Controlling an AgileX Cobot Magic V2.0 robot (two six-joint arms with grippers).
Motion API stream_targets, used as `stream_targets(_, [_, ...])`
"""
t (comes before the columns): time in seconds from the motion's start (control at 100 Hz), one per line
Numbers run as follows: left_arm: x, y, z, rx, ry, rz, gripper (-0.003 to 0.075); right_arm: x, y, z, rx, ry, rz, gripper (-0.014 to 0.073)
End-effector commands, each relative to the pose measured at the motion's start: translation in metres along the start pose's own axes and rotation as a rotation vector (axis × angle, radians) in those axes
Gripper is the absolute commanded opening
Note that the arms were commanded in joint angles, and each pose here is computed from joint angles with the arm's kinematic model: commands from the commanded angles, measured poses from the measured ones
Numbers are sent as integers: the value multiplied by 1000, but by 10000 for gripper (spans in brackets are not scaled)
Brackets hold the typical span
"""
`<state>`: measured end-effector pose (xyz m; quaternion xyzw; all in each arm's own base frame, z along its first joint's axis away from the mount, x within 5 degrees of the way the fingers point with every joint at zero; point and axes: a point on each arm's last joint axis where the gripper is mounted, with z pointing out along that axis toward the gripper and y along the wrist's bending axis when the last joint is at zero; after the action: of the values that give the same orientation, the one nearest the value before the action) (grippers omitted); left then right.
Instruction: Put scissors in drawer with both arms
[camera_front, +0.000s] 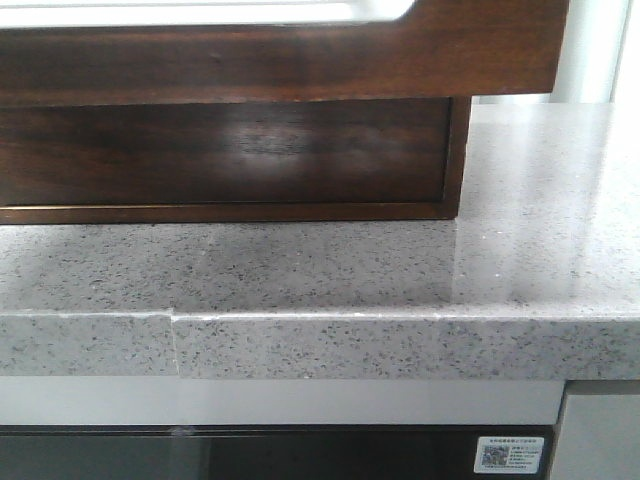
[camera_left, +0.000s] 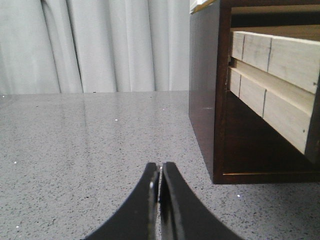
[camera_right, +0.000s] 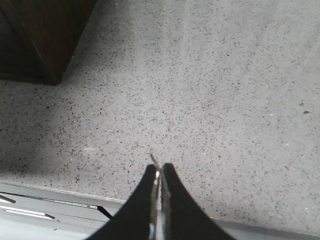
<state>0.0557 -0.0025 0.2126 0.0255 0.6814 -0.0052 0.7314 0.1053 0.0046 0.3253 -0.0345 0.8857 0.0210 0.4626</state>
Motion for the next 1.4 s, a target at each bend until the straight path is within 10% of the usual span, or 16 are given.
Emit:
stream_targets(0.0, [2, -1, -2, 9, -83, -17, -20, -12, -2, -6, 19, -88, -5, -69])
stream_targets(0.4, [2, -1, -2, 9, -83, -17, -20, -1, -1, -13, 33, -140, -18, -69])
stream_targets(0.79, [2, -1, -2, 9, -83, -17, -20, 103, -3, 10, 135, -650, -10, -69])
stream_targets(1.39, [2, -1, -2, 9, -83, -17, -20, 125, -4, 24, 158, -723, -15, -69])
